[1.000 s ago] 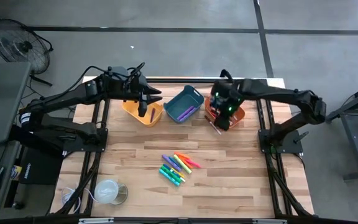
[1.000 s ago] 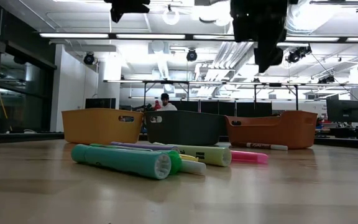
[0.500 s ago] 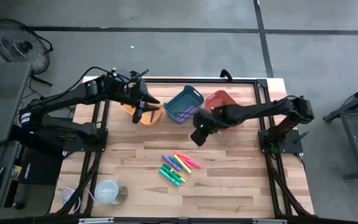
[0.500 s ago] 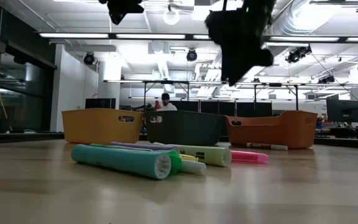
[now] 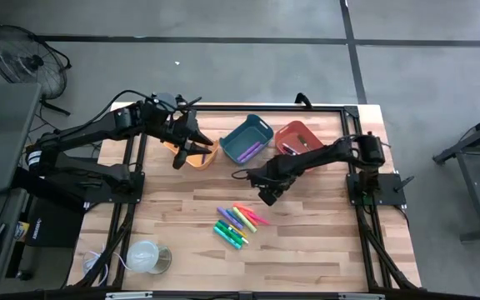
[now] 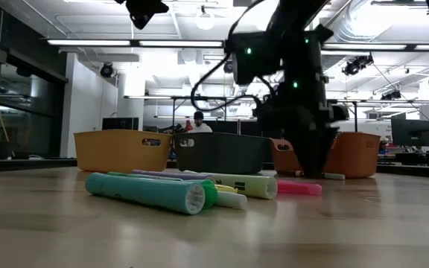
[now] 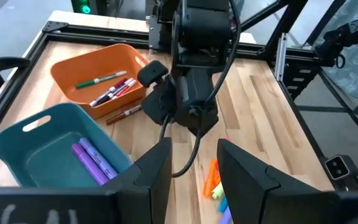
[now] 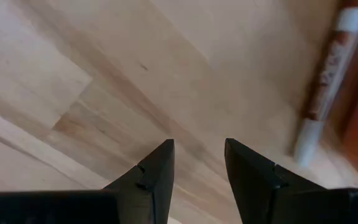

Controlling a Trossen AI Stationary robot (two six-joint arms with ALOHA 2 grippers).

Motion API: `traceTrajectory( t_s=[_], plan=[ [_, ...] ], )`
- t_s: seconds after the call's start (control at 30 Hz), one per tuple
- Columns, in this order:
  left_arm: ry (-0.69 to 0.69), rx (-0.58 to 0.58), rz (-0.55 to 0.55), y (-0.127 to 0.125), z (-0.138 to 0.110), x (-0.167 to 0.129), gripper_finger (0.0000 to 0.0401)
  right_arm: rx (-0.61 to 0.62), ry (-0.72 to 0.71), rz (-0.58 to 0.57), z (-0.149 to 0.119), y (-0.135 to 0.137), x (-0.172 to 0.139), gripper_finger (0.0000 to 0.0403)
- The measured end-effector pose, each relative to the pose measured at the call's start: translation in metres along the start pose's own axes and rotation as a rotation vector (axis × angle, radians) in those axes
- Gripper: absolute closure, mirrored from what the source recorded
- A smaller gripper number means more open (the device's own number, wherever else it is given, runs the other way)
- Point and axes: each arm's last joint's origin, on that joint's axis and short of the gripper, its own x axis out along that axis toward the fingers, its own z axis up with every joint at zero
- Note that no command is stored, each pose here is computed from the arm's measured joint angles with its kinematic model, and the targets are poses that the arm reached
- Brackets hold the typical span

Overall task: Pick & Place Markers
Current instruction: Put the brown marker pen into the orange bin

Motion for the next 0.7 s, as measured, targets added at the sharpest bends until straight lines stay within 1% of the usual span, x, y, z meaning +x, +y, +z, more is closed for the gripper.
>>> traceTrajectory(
  t_s=[0.13, 0.27, 0.4, 0.57, 0.7],
  plan=[
    [0.0, -0.019, -0.002, 0.0, 0.0, 0.0, 0.0275, -0.013, -0.047, 0.007, 0.004, 0.001, -0.002, 0.0246],
    [0.0, -0.026, 0.001, 0.0, 0.0, 0.0, 0.0275, -0.041, -0.062, -0.022, 0.007, -0.003, -0.001, 0.0213],
    [0.0, -0.027, 0.006, 0.0, 0.0, 0.0, 0.0275, -0.04, -0.043, -0.04, 0.012, -0.011, 0.0, 0.0191],
    [0.001, -0.035, 0.029, 0.001, 0.0, 0.0, 0.0275, -0.004, -0.024, -0.051, 0.021, -0.023, 0.001, 0.0183],
    [0.002, -0.039, 0.038, 0.001, 0.0, 0.0, 0.0275, -0.006, -0.001, -0.035, 0.028, -0.031, 0.002, 0.0182]
  ],
)
